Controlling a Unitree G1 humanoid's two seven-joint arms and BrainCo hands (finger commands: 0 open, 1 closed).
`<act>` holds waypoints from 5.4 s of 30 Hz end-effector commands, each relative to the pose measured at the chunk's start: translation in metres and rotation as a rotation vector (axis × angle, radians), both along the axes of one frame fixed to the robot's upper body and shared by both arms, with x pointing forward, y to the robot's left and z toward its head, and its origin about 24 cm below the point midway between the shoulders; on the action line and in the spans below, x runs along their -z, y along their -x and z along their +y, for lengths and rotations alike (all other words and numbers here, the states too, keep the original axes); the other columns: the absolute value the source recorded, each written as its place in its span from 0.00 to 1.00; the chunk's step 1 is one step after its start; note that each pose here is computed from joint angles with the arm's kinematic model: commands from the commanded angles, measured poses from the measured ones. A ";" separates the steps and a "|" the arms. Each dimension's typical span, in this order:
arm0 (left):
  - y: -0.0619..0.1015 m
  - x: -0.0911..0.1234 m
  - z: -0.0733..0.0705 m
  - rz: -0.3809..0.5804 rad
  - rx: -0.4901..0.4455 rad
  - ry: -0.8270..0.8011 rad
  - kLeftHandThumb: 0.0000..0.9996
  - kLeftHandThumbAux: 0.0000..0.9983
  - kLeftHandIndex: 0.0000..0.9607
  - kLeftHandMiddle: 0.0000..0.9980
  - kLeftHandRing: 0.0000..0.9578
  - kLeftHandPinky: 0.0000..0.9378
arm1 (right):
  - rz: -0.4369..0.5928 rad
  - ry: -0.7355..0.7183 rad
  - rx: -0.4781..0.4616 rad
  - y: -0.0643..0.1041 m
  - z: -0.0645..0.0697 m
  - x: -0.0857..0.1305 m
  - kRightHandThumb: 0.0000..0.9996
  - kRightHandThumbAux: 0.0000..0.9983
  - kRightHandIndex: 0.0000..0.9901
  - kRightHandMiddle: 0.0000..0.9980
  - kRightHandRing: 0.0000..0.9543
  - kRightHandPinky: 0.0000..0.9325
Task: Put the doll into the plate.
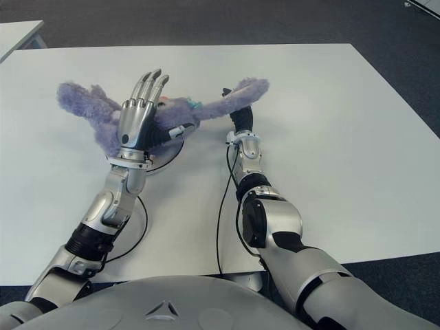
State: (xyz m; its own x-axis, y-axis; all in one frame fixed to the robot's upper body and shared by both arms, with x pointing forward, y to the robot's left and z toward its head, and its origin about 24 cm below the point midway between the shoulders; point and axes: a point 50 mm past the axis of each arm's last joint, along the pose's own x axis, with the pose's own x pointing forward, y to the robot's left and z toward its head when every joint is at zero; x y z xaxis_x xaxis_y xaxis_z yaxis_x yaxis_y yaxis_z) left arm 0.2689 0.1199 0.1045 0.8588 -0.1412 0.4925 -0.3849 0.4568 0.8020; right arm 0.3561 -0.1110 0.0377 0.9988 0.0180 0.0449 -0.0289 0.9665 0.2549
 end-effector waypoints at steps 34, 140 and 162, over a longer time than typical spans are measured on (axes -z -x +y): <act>0.048 -0.049 0.016 0.231 0.048 -0.079 0.04 0.14 0.00 0.00 0.00 0.00 | 0.394 -0.138 0.015 0.079 0.018 0.101 0.69 0.74 0.41 0.22 0.18 0.17; 0.092 0.003 0.161 -0.162 -0.216 0.527 0.00 0.14 0.00 0.00 0.10 0.21 | 0.435 -0.095 0.032 0.078 0.017 0.103 0.69 0.74 0.40 0.22 0.20 0.18; 0.011 0.042 0.142 0.334 -0.132 1.030 0.00 0.31 0.00 0.00 0.00 0.00 | 0.441 -0.078 0.031 0.078 0.017 0.103 0.69 0.74 0.40 0.23 0.19 0.18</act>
State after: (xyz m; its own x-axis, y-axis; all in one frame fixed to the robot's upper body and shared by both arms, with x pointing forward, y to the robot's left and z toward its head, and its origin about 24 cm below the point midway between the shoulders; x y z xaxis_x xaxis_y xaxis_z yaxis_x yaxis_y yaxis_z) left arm 0.2509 0.2669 0.0837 0.9207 0.3322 0.2047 -0.3704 0.9091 0.1908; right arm 0.3555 -0.1107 0.0360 0.9996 -0.0053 0.0294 -0.0021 0.9688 0.2477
